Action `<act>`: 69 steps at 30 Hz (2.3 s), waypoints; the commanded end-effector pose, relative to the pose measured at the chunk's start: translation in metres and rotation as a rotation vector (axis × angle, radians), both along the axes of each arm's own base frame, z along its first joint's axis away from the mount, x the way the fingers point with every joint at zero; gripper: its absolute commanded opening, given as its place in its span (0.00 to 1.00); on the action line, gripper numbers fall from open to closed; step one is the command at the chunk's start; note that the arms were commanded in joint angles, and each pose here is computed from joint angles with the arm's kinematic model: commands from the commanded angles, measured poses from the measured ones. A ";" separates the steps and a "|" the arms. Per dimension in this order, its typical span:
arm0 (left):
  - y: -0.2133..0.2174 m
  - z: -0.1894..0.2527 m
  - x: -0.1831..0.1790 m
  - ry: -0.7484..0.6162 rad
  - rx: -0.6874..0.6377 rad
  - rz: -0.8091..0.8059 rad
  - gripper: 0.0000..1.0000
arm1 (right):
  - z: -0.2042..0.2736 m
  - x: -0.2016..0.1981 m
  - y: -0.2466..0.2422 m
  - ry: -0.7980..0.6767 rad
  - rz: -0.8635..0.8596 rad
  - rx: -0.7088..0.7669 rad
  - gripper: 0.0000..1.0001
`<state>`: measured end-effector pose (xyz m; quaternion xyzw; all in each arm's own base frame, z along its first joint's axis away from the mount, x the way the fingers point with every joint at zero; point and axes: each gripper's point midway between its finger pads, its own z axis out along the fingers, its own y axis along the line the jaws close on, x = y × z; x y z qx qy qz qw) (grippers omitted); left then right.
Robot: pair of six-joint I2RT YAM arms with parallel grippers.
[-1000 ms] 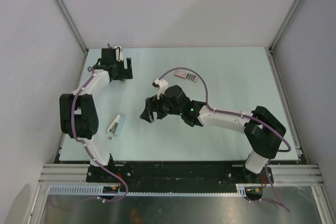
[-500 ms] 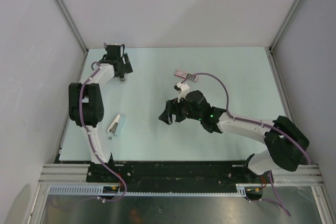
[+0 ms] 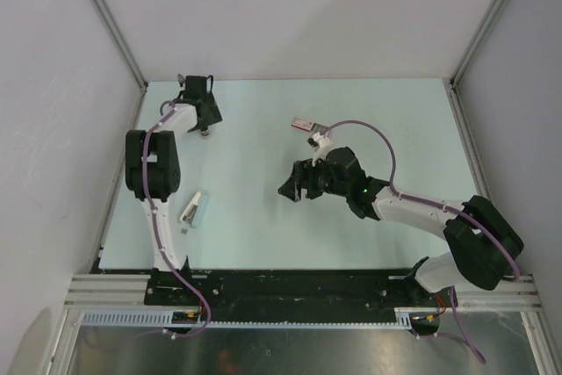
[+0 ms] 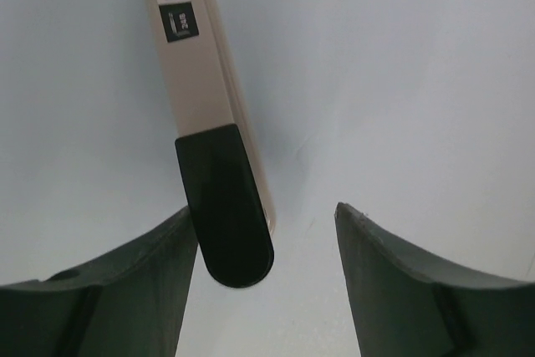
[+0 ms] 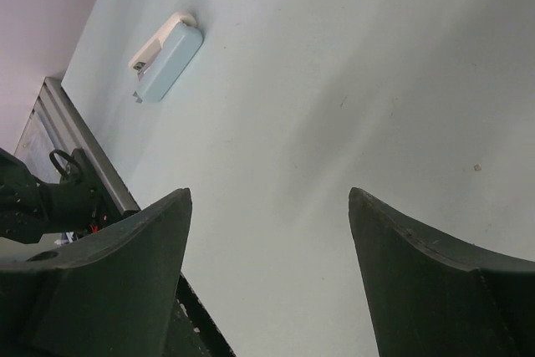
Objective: Unload the staples from the stapler
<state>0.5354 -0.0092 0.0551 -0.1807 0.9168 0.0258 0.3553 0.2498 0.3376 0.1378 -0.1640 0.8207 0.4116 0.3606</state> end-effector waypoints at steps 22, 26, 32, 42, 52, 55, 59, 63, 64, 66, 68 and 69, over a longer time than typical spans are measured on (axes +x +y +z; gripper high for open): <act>-0.076 0.015 -0.065 0.035 -0.084 -0.212 0.04 | 0.006 0.018 -0.019 -0.011 -0.012 0.031 0.77; -0.122 0.010 -0.126 0.099 -0.125 -0.346 0.05 | -0.002 0.022 -0.029 -0.009 -0.028 -0.005 0.77; -0.167 -0.001 -0.196 0.167 -0.215 -0.459 0.08 | -0.013 0.035 -0.036 -0.004 -0.049 -0.026 0.77; -0.197 0.003 -0.208 0.187 -0.297 -0.561 0.56 | -0.028 0.053 -0.035 0.015 -0.065 -0.047 0.78; -0.191 0.087 -0.177 0.001 -0.280 -0.639 0.87 | -0.022 0.080 -0.009 -0.063 -0.120 -0.222 0.99; -0.164 0.100 -0.169 -0.042 -0.267 -0.601 0.82 | -0.023 0.082 0.007 -0.074 -0.119 -0.287 0.99; -0.118 0.097 -0.168 -0.057 -0.232 -0.526 0.73 | -0.028 0.075 0.019 -0.071 -0.100 -0.319 0.99; -0.061 0.095 -0.166 -0.077 -0.166 -0.408 0.49 | -0.032 0.076 0.029 -0.078 -0.114 -0.332 0.99; -0.049 0.095 -0.167 -0.081 -0.160 -0.382 0.42 | -0.031 0.078 0.033 -0.085 -0.124 -0.343 0.99; -0.035 0.096 -0.170 -0.090 -0.156 -0.361 0.30 | -0.028 0.085 0.045 -0.084 -0.140 -0.360 0.99; -0.021 0.094 -0.173 -0.093 -0.146 -0.346 0.19 | -0.030 0.093 0.056 -0.055 -0.157 -0.374 0.99; -0.018 0.093 -0.174 -0.092 -0.140 -0.349 0.13 | -0.034 0.098 0.060 -0.035 -0.171 -0.384 0.99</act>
